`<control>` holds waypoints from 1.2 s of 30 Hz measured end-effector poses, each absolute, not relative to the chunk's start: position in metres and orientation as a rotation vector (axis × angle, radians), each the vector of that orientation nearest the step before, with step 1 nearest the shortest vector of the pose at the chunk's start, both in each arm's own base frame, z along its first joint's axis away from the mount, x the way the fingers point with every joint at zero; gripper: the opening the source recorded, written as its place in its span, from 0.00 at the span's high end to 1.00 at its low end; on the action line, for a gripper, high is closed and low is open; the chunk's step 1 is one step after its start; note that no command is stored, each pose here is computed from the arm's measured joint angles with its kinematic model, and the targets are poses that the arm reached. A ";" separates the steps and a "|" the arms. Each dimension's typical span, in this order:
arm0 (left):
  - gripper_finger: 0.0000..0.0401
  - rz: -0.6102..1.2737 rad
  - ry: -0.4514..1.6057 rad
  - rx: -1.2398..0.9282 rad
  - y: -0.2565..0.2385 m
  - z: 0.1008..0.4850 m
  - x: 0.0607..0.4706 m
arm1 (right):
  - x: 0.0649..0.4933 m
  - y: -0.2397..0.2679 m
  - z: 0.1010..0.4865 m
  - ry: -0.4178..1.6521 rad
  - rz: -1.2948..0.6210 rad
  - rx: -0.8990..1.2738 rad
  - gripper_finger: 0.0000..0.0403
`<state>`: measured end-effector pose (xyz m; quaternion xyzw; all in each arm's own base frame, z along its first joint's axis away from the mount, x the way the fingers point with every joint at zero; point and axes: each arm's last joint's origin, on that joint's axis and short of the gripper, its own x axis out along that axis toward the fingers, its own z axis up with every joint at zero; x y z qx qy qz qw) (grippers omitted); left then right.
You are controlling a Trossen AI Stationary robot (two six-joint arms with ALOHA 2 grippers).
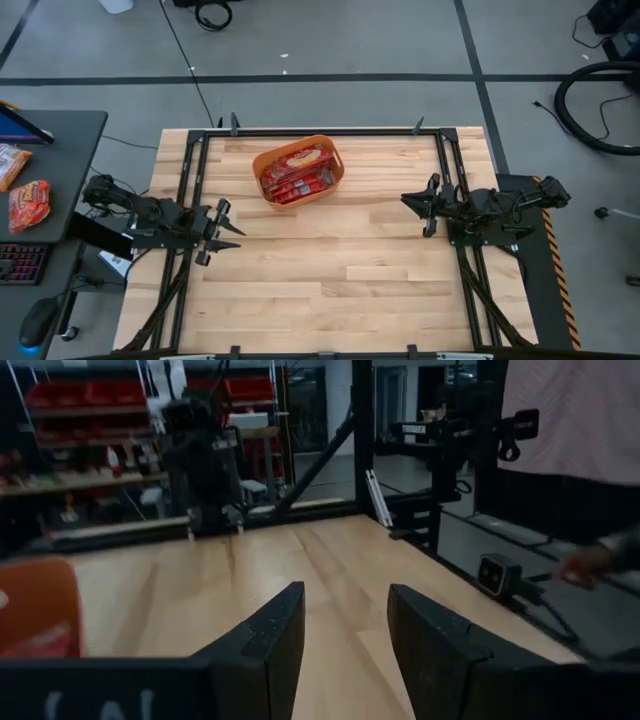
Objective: Sort popcorn bags into baskets
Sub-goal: Return to Home Position
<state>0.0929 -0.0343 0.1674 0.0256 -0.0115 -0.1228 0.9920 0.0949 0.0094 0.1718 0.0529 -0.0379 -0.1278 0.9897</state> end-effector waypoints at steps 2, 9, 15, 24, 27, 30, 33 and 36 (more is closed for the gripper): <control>0.62 -0.246 -0.004 0.032 -0.035 0.166 0.094 | 0.095 0.009 0.172 -0.076 -0.256 0.104 0.85; 0.62 -0.244 0.007 0.014 -0.035 0.165 0.095 | 0.095 0.009 0.172 -0.077 -0.256 0.104 0.85; 0.62 -0.243 0.002 0.012 -0.035 0.166 0.095 | 0.095 0.009 0.172 -0.077 -0.255 0.104 0.85; 0.62 -0.244 -0.004 0.011 -0.035 0.167 0.095 | 0.095 0.009 0.172 -0.077 -0.255 0.105 0.85; 0.62 -0.244 -0.004 0.010 -0.035 0.167 0.095 | 0.095 0.009 0.172 -0.077 -0.255 0.105 0.85; 0.62 -0.245 -0.005 0.011 -0.035 0.167 0.095 | 0.095 0.009 0.172 -0.077 -0.255 0.105 0.85; 0.62 -0.245 -0.005 0.011 -0.035 0.167 0.095 | 0.095 0.009 0.172 -0.077 -0.255 0.105 0.86; 0.62 -0.245 -0.005 0.010 -0.035 0.167 0.095 | 0.095 0.009 0.172 -0.077 -0.255 0.105 0.86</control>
